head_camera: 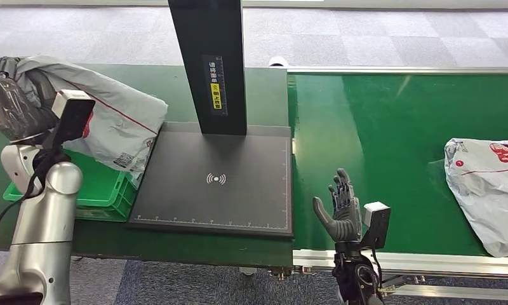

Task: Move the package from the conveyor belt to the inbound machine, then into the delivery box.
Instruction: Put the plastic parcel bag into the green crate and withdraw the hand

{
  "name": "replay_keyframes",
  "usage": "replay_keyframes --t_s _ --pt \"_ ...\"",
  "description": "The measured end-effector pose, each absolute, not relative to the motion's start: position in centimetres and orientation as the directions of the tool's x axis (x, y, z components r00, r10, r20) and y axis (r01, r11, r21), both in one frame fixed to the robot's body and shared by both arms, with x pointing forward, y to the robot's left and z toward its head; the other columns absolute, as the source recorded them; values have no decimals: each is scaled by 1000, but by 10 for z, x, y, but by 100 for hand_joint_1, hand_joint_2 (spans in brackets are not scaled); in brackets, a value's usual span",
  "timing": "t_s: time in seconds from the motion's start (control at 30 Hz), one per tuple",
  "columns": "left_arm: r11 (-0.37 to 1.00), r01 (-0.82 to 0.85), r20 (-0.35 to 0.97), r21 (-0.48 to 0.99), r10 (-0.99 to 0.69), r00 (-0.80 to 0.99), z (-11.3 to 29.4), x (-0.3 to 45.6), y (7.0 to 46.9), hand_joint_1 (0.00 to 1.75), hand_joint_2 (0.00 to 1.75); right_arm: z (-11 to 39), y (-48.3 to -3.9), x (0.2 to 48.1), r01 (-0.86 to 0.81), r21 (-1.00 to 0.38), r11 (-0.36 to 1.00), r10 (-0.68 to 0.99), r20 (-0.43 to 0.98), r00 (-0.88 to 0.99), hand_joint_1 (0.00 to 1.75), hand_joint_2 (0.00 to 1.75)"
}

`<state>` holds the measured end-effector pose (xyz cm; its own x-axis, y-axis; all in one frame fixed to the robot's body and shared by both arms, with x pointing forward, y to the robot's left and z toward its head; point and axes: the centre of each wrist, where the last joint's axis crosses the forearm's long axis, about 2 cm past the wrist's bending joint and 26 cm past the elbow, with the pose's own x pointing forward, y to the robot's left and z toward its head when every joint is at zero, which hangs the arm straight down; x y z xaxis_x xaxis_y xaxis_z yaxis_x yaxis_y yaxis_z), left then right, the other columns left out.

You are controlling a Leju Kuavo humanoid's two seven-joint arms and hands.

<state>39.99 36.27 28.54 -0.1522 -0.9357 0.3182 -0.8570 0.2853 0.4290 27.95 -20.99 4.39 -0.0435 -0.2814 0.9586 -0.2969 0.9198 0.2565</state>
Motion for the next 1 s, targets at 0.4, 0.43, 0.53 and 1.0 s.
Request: replay_keyframes --t_s 0.4,0.43,0.53,1.0 --pt "108 -917 274 384 -962 1 299 412 432 175 175 42 -202 278 -297 267 917 -284 959 -17 0 175" --pt "98 -915 290 390 -957 21 298 412 434 175 175 42 -202 278 -295 268 917 -285 958 -15 0 175" --pt "99 -896 350 433 -934 66 289 417 435 175 175 42 -202 278 -288 270 919 -286 958 -12 0 175" --pt "367 -39 366 929 -930 -43 228 465 364 0 175 41 -211 276 -322 248 914 -268 963 -20 0 175"
